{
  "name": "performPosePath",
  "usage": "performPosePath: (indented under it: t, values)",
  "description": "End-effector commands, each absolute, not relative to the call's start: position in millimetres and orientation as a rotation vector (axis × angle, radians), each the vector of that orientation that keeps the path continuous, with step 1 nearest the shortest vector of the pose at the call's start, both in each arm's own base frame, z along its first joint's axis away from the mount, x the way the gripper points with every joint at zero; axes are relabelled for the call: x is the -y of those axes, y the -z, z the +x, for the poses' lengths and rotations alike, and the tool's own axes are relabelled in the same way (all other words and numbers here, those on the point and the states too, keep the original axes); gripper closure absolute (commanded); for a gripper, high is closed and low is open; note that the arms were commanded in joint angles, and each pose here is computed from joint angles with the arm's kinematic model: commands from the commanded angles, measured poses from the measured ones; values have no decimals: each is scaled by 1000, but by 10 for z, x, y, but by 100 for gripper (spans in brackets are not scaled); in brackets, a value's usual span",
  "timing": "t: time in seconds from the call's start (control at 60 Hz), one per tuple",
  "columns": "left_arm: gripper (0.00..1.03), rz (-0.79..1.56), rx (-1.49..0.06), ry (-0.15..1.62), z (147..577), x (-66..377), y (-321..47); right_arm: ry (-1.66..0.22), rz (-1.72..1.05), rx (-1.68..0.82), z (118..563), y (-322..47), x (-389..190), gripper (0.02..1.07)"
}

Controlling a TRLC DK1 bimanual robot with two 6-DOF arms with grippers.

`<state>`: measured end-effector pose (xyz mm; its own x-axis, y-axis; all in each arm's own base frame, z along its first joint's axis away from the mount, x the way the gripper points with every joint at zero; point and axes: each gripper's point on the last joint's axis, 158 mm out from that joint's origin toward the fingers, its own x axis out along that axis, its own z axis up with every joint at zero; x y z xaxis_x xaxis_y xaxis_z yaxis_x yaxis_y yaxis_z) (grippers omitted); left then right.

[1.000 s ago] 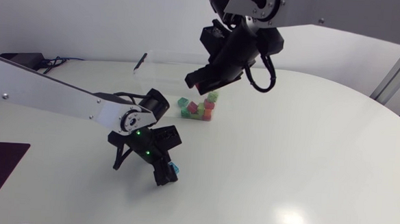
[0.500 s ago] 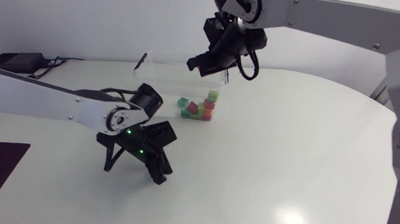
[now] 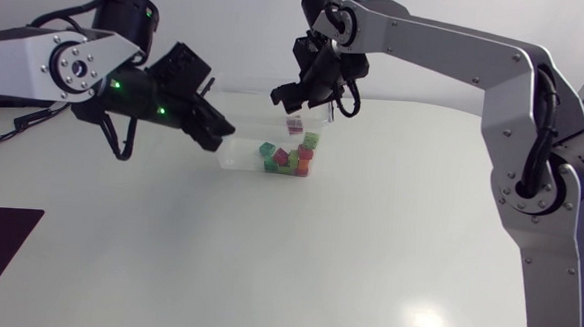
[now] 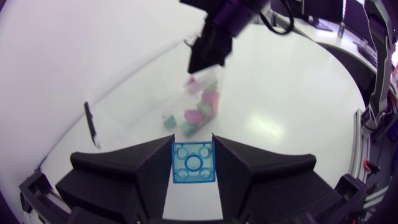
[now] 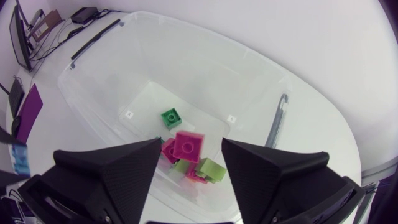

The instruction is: Place the duplo bricks in the container

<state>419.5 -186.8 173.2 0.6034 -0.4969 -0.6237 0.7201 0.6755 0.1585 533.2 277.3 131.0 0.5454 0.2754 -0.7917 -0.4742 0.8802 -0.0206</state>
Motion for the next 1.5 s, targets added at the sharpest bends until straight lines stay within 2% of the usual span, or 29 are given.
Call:
performPosePath:
  t: [0.0, 0.15, 0.283, 0.4, 0.5, 0.55, 0.583, 0.7, 0.983, 1.483]
  values:
    - [85, 334, -515, 680, 4493, 1852, -1968, -432, -232, -872, 5357, -1427, -2752, 7]
    - [84, 239, -429, 617, 5000, 1826, -2065, -432, -224, -813, 5243, -1807, -2673, 7]
    - [81, 225, -424, 611, 5319, 1905, -1875, -440, -238, -790, 5003, -1964, -2545, 7]
    - [62, 219, -434, 598, 5603, 1951, -1658, -449, -262, -770, 4758, -1928, -2410, 7]
    - [32, 229, -446, 561, 5775, 1927, -1524, -439, -282, -766, 4563, -1869, -2267, 7]
    - [10, 232, -458, 548, 5835, 1922, -1443, -438, -286, -760, 4458, -1863, -2206, 7]
    - [4, 233, -463, 534, 5848, 1906, -1416, -434, -293, -750, 4400, -1869, -2168, 7]
    - [4, 249, -472, 464, 5874, 1777, -1398, -409, -313, -708, 4200, -1944, -1997, 7]
    - [4, 275, -478, 286, 5540, 1301, -1773, -316, -324, -631, 3792, -2192, -1522, 7]
    - [4, 316, -352, 172, 4656, 667, -2454, -204, -285, -542, 3294, -2321, -885, 7]
